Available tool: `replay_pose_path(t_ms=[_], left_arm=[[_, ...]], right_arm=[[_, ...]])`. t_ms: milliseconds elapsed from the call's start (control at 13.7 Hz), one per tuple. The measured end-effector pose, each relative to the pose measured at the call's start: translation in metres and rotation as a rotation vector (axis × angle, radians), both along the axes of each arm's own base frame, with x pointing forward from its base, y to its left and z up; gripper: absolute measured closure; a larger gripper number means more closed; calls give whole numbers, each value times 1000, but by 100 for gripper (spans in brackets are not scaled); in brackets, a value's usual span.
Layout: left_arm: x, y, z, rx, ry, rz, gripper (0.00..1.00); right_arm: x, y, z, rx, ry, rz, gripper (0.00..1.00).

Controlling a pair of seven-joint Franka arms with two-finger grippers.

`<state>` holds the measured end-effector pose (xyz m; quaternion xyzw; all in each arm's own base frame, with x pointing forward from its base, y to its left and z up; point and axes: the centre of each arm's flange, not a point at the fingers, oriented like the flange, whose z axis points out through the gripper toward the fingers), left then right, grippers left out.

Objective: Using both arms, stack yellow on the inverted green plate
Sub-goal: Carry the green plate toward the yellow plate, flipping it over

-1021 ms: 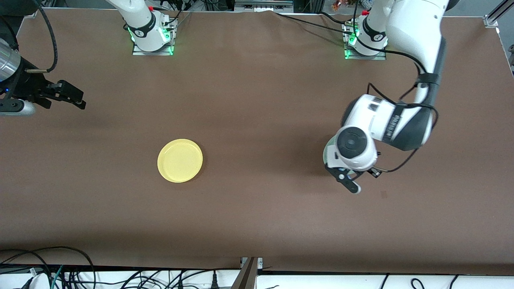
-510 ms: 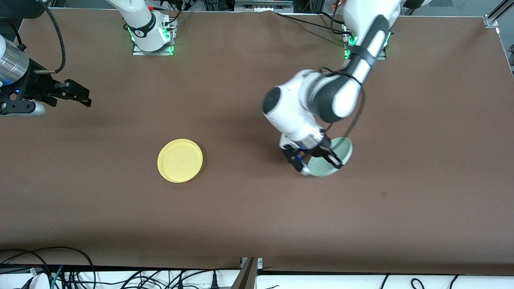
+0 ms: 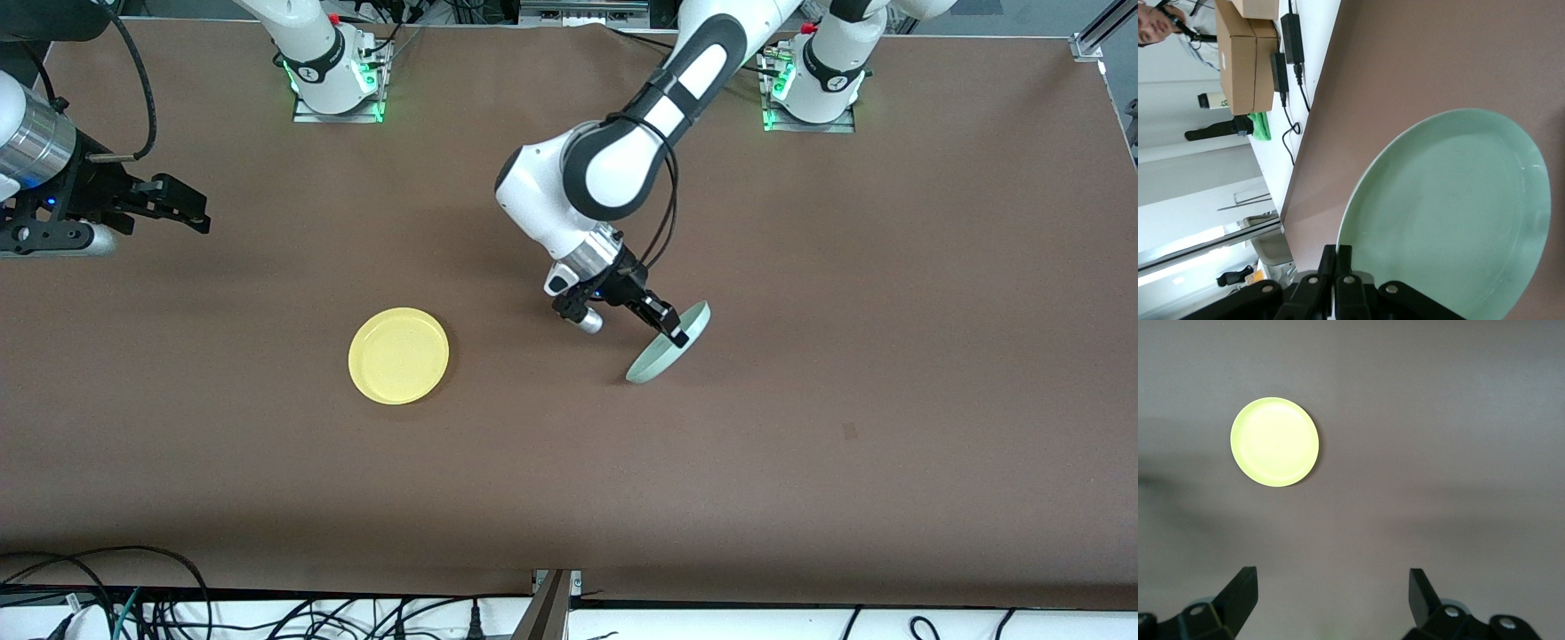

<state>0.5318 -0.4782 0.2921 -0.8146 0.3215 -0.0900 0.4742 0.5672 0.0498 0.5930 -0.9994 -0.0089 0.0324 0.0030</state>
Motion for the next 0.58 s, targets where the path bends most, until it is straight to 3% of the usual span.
replay_pose_path(t_ms=[219,365,583], left_arm=[[-30,-25,-41,16,-36,-3,97],[-40,-32,-48,39,-101,9,97],[-45,-37,-49,15,-131,22,94]], right_arm=[[-2,0,-1,-1,17,0,0],[-2,0,-1,-2,19,0,0],[-2,0,-1,-2,20,0,0]])
